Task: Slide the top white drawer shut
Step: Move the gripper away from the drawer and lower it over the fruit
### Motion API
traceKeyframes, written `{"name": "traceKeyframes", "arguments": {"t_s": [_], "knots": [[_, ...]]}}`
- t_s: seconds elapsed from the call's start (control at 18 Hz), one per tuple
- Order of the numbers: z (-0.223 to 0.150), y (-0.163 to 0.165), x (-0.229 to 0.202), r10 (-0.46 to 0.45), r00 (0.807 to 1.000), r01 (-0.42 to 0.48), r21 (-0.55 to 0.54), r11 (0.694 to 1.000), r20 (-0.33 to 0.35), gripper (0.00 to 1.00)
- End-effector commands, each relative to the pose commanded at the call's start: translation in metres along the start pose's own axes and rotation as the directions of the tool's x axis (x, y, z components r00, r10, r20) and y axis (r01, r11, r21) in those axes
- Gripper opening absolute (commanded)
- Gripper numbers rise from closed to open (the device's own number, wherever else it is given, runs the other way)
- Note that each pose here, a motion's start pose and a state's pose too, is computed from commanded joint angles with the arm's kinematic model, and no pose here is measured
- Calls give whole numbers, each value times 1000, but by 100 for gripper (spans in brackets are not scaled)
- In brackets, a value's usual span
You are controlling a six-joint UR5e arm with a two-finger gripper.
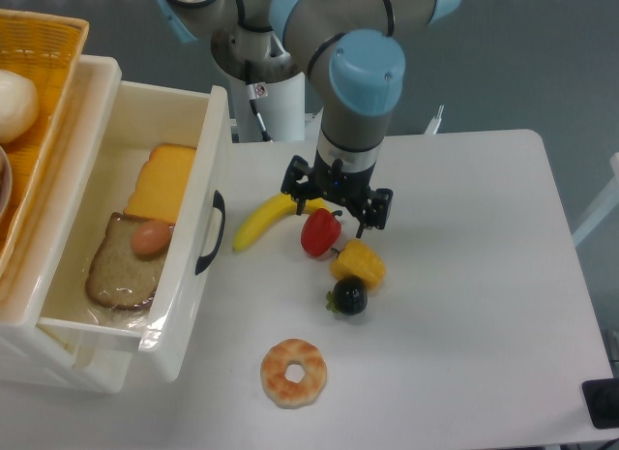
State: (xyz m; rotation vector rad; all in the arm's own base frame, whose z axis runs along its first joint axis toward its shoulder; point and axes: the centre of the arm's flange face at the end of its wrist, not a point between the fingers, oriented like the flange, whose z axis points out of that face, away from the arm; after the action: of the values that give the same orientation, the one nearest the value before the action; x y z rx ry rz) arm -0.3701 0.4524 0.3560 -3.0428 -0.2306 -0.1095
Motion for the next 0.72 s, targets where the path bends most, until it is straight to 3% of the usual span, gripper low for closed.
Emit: {"name": "traceKeyframes", "arguments": {"t_s": [0.22,0.5,0.72], "knots": [[25,-10,-2,-118,993,118,-31,993,-25,100],[70,-26,3,-122,989,114,-89,989,-80,100],[73,-33,4,-130,982,122,-62,991,-136,100]]}}
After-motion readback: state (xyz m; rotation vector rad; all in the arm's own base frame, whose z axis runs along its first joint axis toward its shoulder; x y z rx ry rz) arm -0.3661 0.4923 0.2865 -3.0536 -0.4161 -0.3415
